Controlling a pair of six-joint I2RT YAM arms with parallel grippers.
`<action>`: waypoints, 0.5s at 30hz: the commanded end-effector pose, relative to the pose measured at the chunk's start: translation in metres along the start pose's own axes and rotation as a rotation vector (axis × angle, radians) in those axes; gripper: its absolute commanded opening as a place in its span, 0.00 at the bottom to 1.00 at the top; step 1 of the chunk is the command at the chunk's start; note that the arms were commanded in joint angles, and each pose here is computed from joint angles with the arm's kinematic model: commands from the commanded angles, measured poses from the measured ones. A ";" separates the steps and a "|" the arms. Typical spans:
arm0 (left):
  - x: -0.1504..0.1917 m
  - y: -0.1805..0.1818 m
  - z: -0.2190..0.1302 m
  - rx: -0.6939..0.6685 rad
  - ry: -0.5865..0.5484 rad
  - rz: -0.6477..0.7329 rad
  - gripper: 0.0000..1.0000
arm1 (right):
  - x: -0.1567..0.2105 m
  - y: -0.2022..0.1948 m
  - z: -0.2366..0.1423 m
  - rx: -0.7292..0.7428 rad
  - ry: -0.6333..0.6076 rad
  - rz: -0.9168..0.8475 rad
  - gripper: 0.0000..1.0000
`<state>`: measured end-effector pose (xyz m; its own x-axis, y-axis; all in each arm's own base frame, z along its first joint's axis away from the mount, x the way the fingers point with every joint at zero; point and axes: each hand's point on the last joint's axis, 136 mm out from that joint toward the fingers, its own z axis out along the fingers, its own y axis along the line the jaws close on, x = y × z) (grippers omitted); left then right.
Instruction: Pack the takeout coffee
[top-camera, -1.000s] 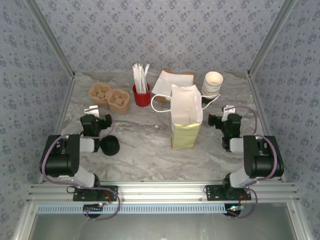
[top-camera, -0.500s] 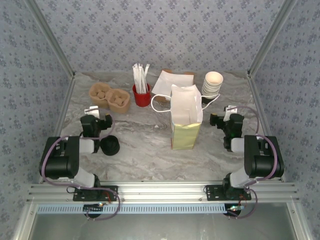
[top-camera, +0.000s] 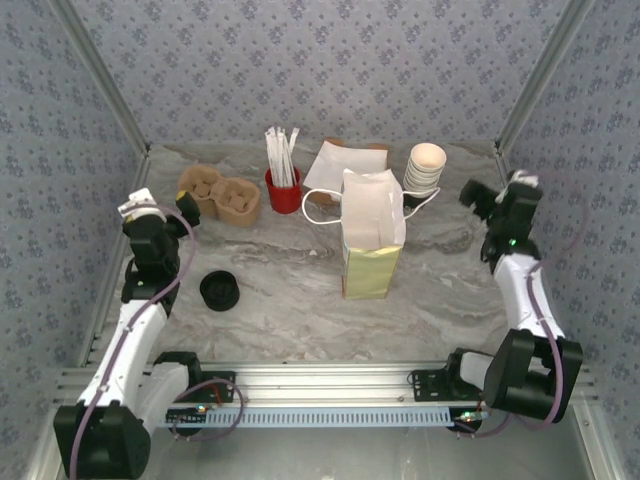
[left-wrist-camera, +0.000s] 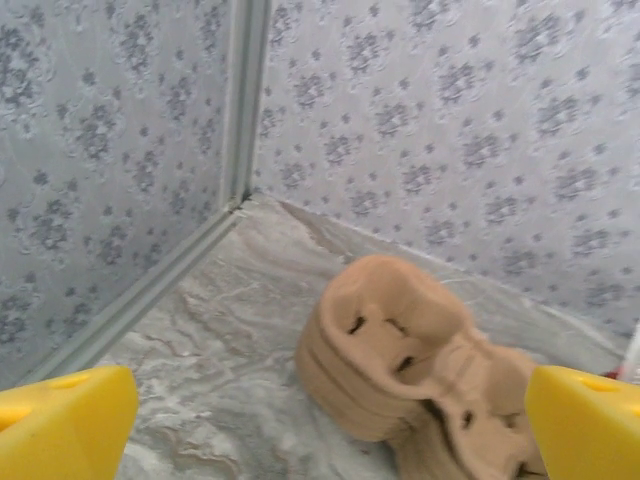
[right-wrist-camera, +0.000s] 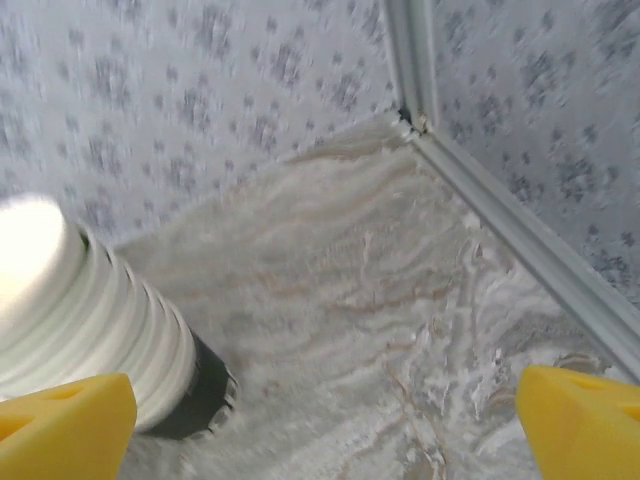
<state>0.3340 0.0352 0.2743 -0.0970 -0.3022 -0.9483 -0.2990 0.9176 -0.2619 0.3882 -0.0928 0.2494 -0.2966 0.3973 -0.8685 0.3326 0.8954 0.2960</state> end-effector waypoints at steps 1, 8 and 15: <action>0.006 -0.003 -0.012 -0.013 0.129 -0.053 0.99 | 0.010 0.011 -0.014 0.009 0.246 0.146 1.00; -0.004 -0.037 -0.022 0.112 0.246 -0.109 0.99 | -0.026 0.080 0.011 -0.131 0.381 0.117 0.90; -0.003 -0.063 -0.026 0.231 0.335 -0.107 0.99 | -0.020 0.108 0.060 -0.084 0.446 0.085 0.79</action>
<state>0.3321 -0.0126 0.2957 -0.3288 -0.4259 -0.8429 -0.1630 0.9047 -0.3936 0.4843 -0.0189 0.2879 -0.5846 0.4868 -0.6491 0.2473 0.8688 0.4289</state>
